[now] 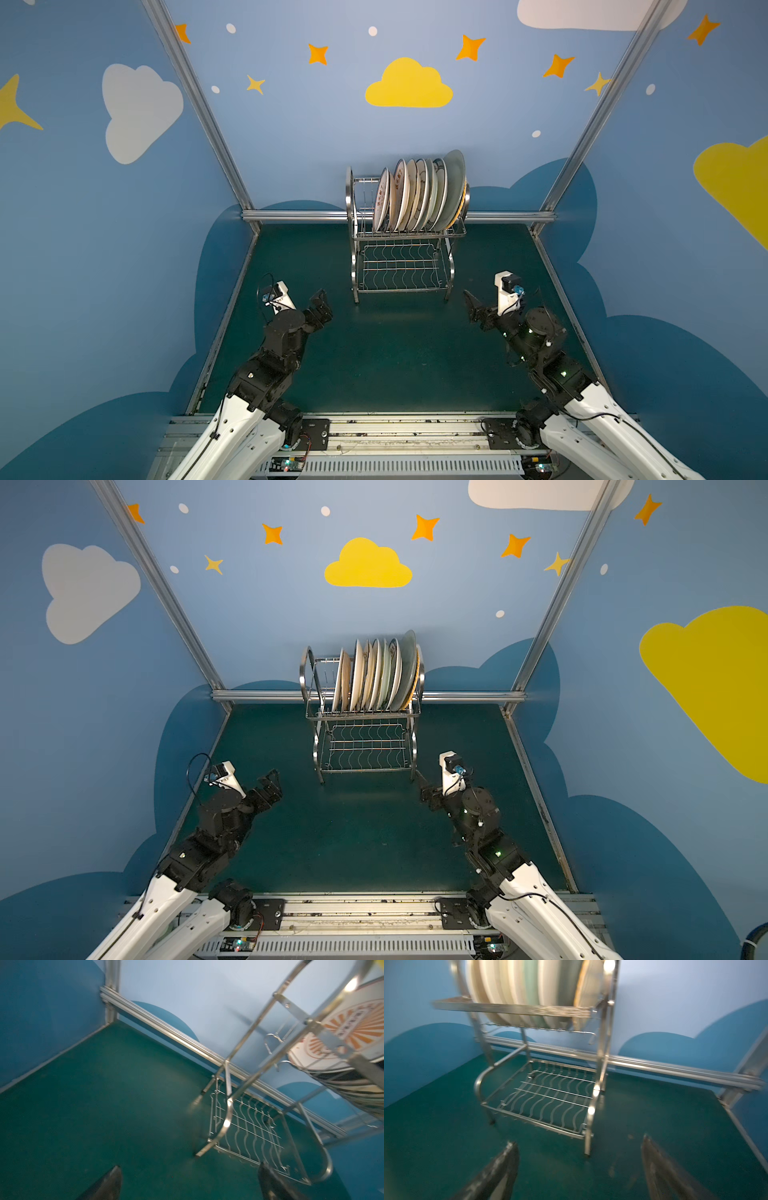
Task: Load plates into a dish rack
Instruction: Reset both arms
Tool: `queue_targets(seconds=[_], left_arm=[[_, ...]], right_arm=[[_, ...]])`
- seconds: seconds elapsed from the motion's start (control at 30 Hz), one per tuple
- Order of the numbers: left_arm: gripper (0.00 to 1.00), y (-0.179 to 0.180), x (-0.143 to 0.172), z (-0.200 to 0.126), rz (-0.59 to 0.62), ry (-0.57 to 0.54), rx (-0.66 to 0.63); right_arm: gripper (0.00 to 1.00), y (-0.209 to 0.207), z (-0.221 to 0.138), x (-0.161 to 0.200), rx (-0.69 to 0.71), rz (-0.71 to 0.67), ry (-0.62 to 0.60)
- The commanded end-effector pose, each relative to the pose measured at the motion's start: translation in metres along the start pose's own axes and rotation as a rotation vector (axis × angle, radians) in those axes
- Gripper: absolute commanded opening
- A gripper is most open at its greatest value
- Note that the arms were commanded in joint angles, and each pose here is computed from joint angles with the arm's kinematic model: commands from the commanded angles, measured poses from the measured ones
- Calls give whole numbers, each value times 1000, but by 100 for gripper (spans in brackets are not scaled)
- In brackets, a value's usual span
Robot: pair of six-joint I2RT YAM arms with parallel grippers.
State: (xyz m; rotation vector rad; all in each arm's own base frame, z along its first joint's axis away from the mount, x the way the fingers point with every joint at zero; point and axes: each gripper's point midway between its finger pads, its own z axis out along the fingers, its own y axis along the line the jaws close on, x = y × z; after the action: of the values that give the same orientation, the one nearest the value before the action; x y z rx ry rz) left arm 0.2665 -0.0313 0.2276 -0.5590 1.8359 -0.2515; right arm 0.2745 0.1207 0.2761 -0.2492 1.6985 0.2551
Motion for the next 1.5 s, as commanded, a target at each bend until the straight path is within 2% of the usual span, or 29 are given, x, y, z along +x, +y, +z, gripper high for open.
queue_targets(seconds=[0.0,0.03,0.2,0.37,0.5,0.6,0.73,0.8,0.9,1.03,1.17,1.47], left_arm=[[100,28,-18,13,-21,-166,-146],[100,37,-16,18,-20,-186,-184],[100,74,-8,39,-34,-233,-318],[100,93,-3,64,46,-186,-413],[100,98,-3,80,88,-192,-427],[100,93,-3,91,151,-182,-388],[100,92,2,105,202,-173,-373],[100,91,3,111,277,-138,-381],[100,96,5,118,321,-158,-407],[100,112,15,127,276,-147,-419],[100,132,18,132,199,-146,-445],[100,130,21,133,191,-129,-390]], right_arm=[[90,-38,4,11,153,51,19],[93,-48,6,14,185,53,14],[93,-95,9,42,329,113,-4],[95,-132,9,74,439,174,41],[96,-149,14,94,474,197,75],[96,-162,16,111,527,201,154],[96,-168,23,127,534,194,213],[96,-171,26,134,535,197,213],[96,-176,33,146,533,215,263],[96,-169,43,148,474,208,305],[96,-160,50,145,407,225,245],[96,-160,68,163,380,237,285]])
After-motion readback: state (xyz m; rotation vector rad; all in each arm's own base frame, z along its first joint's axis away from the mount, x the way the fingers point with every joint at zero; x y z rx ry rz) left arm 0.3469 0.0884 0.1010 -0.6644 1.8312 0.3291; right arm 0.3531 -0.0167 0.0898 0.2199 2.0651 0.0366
